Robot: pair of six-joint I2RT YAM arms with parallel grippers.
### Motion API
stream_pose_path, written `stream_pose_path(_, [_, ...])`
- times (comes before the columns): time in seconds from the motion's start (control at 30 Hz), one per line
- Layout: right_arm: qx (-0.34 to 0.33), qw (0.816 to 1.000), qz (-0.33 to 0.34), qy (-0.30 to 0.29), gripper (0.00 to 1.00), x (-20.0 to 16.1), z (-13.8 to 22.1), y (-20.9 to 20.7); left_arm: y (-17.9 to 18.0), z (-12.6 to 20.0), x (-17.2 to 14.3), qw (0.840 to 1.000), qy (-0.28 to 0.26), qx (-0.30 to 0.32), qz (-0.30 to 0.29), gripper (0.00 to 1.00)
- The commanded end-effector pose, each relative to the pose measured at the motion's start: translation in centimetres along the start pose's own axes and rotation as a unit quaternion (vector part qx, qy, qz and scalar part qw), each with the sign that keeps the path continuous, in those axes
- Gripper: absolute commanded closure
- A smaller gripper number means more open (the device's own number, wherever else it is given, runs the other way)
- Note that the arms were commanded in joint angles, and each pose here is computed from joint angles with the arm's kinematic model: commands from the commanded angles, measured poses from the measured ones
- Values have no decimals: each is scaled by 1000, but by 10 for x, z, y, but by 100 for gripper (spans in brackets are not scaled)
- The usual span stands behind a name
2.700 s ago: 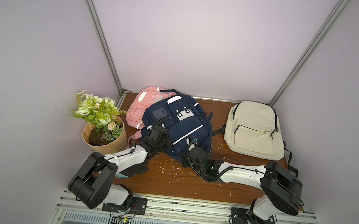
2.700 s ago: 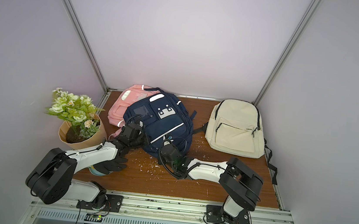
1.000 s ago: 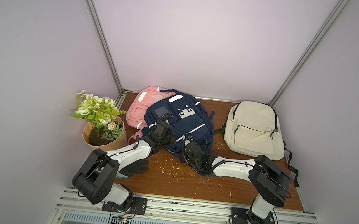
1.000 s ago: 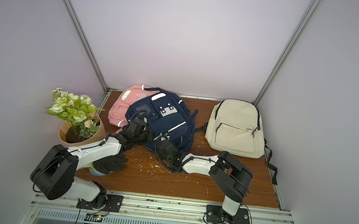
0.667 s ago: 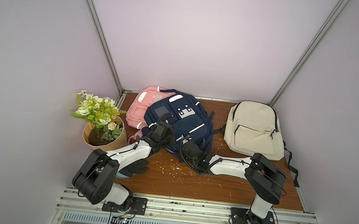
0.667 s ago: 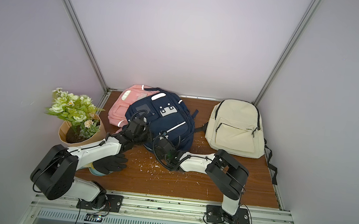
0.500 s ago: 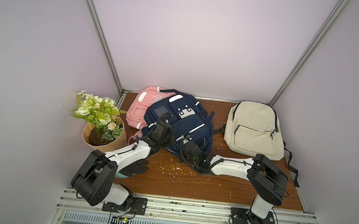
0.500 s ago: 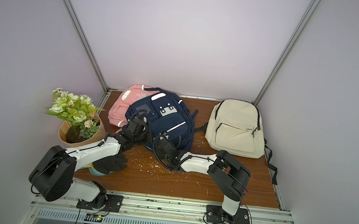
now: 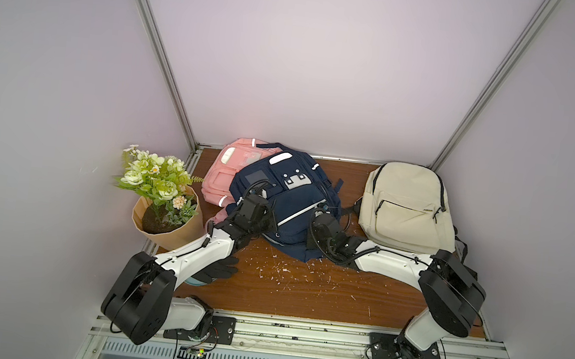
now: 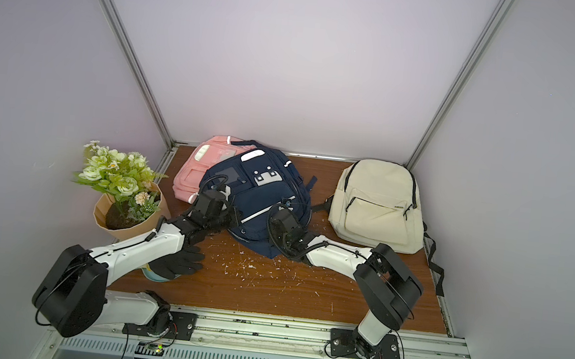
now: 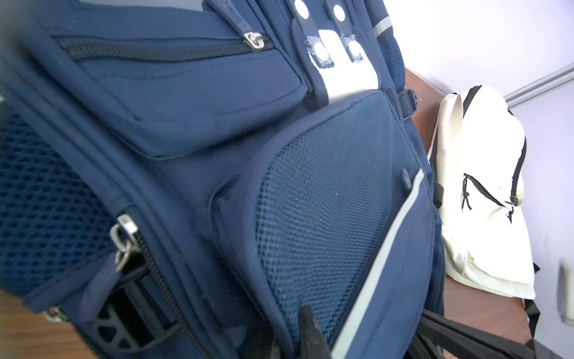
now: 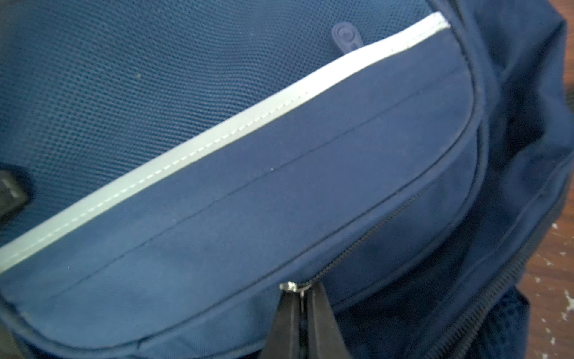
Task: Zip up the backpack
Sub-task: Zip the zipper on the backpack.
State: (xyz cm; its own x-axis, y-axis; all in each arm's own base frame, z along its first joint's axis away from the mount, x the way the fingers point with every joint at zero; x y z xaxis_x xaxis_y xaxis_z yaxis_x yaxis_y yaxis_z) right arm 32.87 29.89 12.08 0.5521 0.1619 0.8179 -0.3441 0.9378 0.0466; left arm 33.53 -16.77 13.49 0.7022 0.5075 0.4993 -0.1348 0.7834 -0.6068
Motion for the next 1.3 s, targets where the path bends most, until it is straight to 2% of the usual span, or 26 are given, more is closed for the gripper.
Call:
stream_pose_path(0.0, [-32, 999, 6, 4, 100, -1, 2, -15, 23, 12, 24, 998, -49, 49, -2, 100])
stream_pose_path(0.03, [-22, 1000, 14, -3, 100, 1, 5, -6, 25, 13, 25, 997, -50, 52, 0, 98])
stream_pose_path(0.13, [14, 998, 48, -32, 100, 9, 22, 33, 29, 20, 19, 997, -49, 50, 23, 70])
stream_pose_path(0.3, [82, 994, 58, -51, 100, 9, 41, 86, 27, 37, -11, 998, -26, 17, 62, 41])
stream_pose_path(0.4, [100, 991, 68, -56, 100, 6, 46, 104, 26, 47, -28, 997, -20, 14, 71, 32])
stream_pose_path(0.5, [119, 988, 78, -59, 100, 4, 50, 117, 31, 46, -45, 996, 2, 5, 86, 31])
stream_pose_path(0.67, [145, 983, 89, -64, 100, 2, 59, 136, 33, 43, -55, 995, 14, -14, 95, 35])
stream_pose_path(0.87, [151, 981, 97, -71, 100, 1, 63, 140, 33, 37, -60, 995, 26, -12, 92, 47])
stream_pose_path(1.1, [143, 980, 109, -81, 100, 7, 66, 135, 34, 35, -49, 996, 10, 12, 83, 86])
stream_pose_path(1.2, [133, 982, 108, -83, 100, 11, 66, 120, 39, 36, -43, 997, -3, 37, 71, 98])
stream_pose_path(1.27, [123, 983, 110, -83, 100, 15, 64, 106, 45, 37, -40, 997, -9, 52, 63, 100])
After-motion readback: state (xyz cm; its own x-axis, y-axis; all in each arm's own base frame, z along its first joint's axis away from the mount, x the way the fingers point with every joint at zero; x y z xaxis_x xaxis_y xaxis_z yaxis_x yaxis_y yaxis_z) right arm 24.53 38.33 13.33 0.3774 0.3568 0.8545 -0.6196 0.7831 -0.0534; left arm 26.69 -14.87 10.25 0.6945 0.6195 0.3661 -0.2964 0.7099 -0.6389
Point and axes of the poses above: each gripper's point midway between its finger pads, its own z axis back along the fingers, its own y axis along the line the jaws close on, x = y × z, the point moved 1 cm from there along z, back along the fingers, and after that the axes turned 12 degrees about z, right-handed, at the moved point
